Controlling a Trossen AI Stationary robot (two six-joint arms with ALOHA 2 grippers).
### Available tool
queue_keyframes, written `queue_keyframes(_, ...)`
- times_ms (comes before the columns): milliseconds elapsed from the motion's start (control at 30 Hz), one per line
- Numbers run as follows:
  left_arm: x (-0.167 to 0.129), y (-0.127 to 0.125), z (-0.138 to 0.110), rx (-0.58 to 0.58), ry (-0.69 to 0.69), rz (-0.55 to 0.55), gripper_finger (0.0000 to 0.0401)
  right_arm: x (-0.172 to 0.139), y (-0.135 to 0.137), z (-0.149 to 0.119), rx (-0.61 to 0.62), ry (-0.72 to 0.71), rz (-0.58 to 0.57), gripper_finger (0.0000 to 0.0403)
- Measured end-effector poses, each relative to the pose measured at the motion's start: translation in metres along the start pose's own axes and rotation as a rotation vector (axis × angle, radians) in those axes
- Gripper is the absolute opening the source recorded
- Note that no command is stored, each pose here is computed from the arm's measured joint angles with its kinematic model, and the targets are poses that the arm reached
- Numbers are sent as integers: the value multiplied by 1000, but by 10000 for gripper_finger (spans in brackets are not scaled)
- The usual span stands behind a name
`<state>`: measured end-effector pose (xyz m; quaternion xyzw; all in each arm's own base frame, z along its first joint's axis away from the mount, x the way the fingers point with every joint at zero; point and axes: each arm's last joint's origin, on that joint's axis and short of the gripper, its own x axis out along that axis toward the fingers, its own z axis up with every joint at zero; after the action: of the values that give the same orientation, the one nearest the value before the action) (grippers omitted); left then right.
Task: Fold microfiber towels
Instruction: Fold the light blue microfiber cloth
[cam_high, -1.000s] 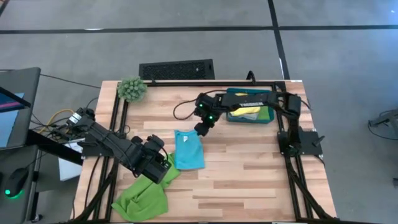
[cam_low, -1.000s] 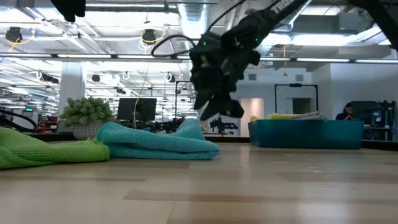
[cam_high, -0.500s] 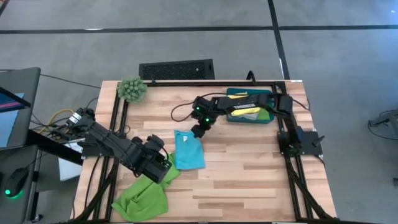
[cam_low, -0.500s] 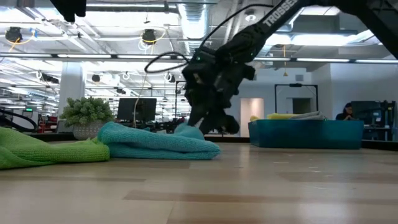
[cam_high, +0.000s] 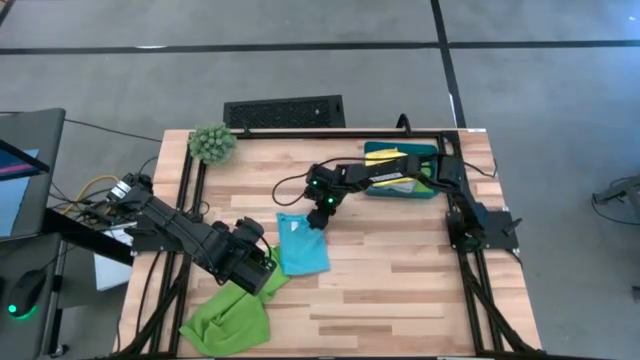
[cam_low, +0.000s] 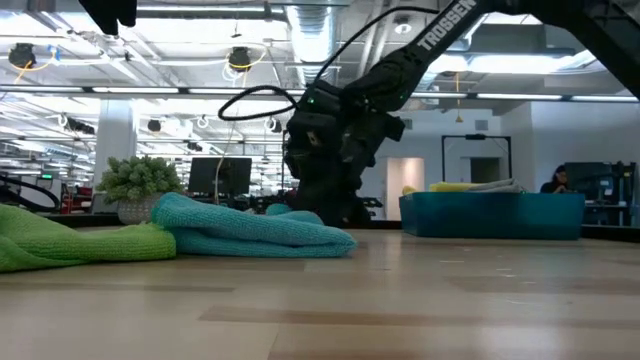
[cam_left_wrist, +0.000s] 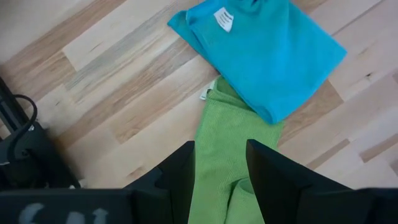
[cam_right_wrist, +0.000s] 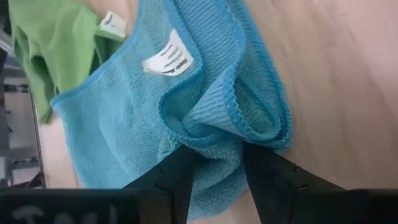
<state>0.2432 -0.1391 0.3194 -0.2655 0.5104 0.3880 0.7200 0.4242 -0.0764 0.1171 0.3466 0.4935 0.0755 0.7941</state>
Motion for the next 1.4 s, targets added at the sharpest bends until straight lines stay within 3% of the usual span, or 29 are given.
queue_keyframes(167,0,0,0,0,0,0,137,3,3,-1,24,-12,-40,140)
queue_keyframes(433,0,0,0,0,0,0,137,3,2,0,-36,-34,-92,14)
queue_keyframes(867,0,0,-1,0,21,-1,137,-12,13,4,-126,-67,-91,5)
queue_keyframes(1400,0,0,-1,19,24,-2,137,-72,49,4,-280,-156,-271,2)
